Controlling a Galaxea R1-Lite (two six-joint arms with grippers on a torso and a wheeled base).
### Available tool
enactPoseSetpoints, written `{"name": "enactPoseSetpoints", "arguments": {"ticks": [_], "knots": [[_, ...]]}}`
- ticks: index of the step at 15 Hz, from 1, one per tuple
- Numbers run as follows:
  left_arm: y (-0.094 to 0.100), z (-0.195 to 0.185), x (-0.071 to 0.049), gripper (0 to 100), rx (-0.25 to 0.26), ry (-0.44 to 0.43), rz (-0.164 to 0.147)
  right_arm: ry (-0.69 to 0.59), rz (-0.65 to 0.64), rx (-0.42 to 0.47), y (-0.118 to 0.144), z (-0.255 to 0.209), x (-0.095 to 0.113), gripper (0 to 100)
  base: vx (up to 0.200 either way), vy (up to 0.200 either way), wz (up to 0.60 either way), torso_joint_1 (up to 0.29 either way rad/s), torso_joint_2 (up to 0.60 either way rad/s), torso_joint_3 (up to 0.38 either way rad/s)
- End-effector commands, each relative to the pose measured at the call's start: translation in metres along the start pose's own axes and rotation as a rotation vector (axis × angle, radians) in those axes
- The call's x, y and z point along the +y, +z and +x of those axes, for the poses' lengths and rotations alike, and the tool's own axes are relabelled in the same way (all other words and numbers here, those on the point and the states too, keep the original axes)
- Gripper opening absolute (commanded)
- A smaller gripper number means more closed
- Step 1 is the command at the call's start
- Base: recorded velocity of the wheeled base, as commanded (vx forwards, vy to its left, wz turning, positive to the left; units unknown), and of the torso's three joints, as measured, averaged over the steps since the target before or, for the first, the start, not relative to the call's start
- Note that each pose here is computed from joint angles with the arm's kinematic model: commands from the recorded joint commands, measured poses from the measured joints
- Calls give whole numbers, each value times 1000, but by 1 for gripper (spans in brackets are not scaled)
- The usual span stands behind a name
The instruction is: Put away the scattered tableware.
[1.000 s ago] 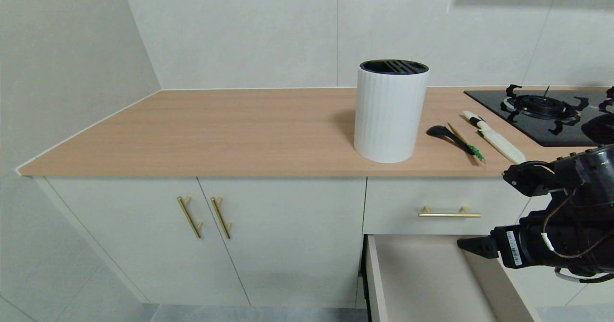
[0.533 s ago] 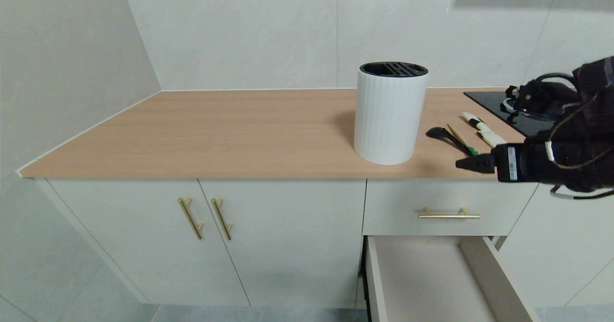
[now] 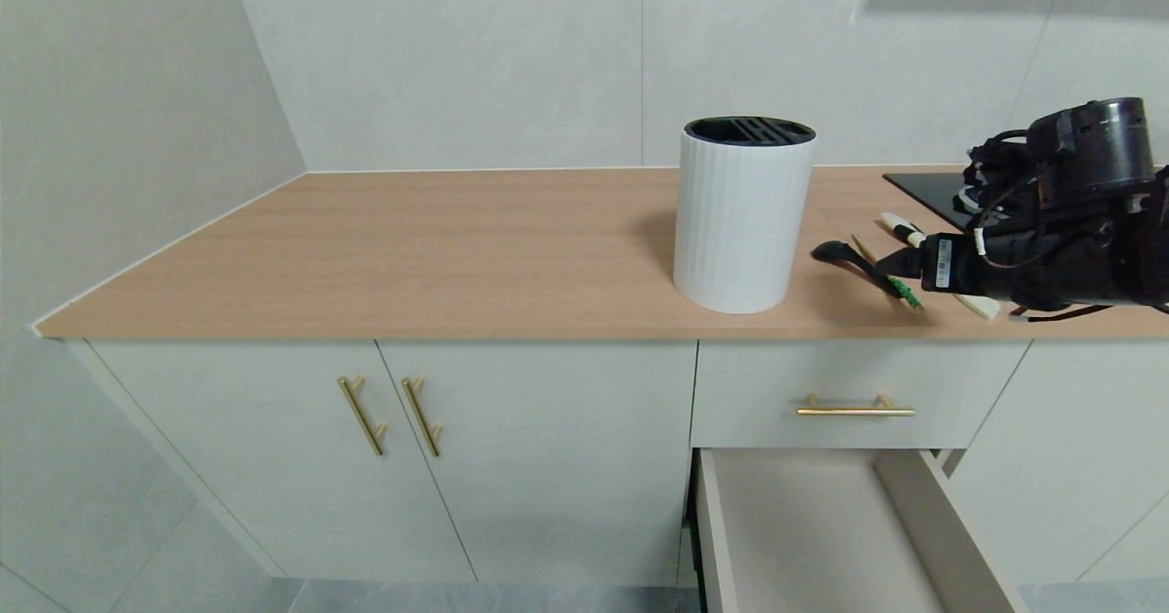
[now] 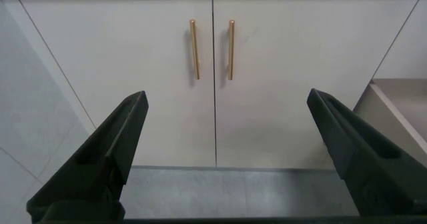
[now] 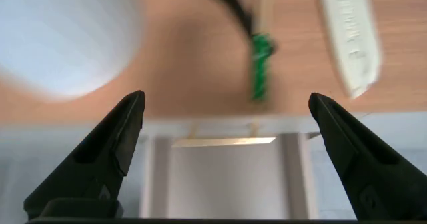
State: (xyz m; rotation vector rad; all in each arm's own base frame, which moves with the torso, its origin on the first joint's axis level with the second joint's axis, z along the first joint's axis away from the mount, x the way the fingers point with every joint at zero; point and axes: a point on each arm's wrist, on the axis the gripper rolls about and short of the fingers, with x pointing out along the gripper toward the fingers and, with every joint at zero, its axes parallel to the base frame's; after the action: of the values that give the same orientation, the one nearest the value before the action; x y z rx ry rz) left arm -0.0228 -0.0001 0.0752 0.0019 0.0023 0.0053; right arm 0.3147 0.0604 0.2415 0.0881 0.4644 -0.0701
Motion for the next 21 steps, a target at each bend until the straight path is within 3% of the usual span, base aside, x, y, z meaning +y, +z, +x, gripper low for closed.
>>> {"name": "enactPoseSetpoints", "arguments": {"ticks": [1, 12, 13, 21], "knots": [[0, 0, 0, 100, 2, 1, 0, -40, -10, 49, -13, 29, 2, 100, 0, 0, 0, 0, 0, 0], [0, 0, 0, 100, 1, 1, 0, -81, 1, 68, -18, 54, -7, 100, 0, 0, 0, 0, 0, 0], [0, 0, 0, 100, 1, 1, 0, -81, 0, 69, -19, 55, -7, 0, 0, 0, 0, 0, 0, 0], [0, 0, 0, 100, 1, 1, 0, -80, 2, 64, -17, 53, -8, 0, 0, 0, 0, 0, 0, 0]]}}
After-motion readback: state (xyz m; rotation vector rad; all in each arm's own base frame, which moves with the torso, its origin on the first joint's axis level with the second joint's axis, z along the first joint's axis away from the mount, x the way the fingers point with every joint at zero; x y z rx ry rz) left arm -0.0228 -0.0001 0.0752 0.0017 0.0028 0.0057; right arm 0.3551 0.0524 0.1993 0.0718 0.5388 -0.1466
